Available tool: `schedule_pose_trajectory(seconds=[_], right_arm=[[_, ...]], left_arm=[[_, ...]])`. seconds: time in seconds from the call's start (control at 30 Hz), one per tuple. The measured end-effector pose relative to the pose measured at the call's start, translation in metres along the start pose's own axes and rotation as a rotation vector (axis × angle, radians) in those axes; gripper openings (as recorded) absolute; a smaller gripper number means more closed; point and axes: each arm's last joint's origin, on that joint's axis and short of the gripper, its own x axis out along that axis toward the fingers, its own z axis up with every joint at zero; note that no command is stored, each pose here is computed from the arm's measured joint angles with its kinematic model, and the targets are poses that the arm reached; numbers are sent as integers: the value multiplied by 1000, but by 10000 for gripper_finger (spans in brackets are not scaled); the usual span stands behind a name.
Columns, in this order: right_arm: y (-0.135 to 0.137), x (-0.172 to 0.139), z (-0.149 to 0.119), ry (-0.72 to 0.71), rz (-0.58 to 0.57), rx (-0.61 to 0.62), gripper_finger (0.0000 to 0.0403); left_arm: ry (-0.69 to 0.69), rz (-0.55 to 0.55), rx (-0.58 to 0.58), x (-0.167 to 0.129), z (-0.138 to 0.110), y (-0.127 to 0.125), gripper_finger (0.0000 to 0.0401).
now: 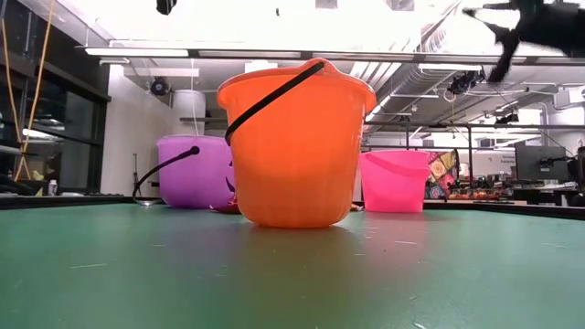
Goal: Sort candy by brand, put in halloween buckets
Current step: Put the yellow candy into the light violet bucket
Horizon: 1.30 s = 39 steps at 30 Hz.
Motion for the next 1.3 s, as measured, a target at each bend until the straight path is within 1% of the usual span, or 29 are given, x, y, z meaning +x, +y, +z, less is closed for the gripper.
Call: schedule_pose_trajectory(seconds=[0.07, 0.13, 0.2, 0.23, 0.27, 0.37, 0.43, 0.53, 0.6, 0.67, 0.73, 0.8, 0.87, 0.93, 1.07, 1.13, 1.2, 1.3], right_arm=[[17, 19, 3, 73, 9, -73, 0], [28, 40, 0, 211, -36, -158, 3], [36, 59, -7, 412, -116, -225, 12], [37, 65, -11, 544, -181, -246, 19], [38, 70, -15, 680, -255, -241, 29], [35, 74, -28, 1054, -548, -161, 68], [34, 71, -38, 1286, -706, -99, 98], [31, 59, -58, 1603, -932, 37, 138], [29, 49, -71, 1747, -1100, 110, 158], [27, 39, -84, 1824, -1280, 146, 169], [23, 29, -99, 1887, -1385, 176, 173], [19, 18, -115, 1951, -1427, 215, 172], [16, 7, -131, 2029, -1416, 250, 169], [13, -5, -142, 2103, -1412, 254, 166], [7, -26, -156, 2219, -1393, 218, 161], [5, -34, -162, 2277, -1362, 204, 160], [4, -40, -167, 2329, -1321, 164, 161], [0, -47, -174, 2388, -1289, 105, 161]], left_arm=[[-17, -22, 12, 0, 2, -2, 193], [-18, -36, 49, -3, 3, -2, 193], [-11, -38, 90, -6, 3, -2, 193], [-3, -33, 108, -8, 3, -1, 193], [1, -30, 124, -10, 3, -1, 193], [34, -11, 158, -19, 1, 2, 193], [66, 7, 180, -23, -1, 4, 193], [105, 35, 199, -30, -4, 8, 193], [120, 45, 215, -33, -5, 9, 193], [133, 51, 232, -35, -6, 10, 193], [146, 57, 249, -36, -6, 11, 193], [156, 61, 272, -36, -7, 12, 193], [166, 64, 292, -36, -8, 12, 193], [172, 66, 307, -37, -9, 13, 193], [173, 65, 319, -37, -9, 13, 193], [173, 65, 318, -37, -9, 13, 193], [174, 65, 318, -37, -9, 13, 193], [170, 73, 307, -36, -9, 13, 193]])
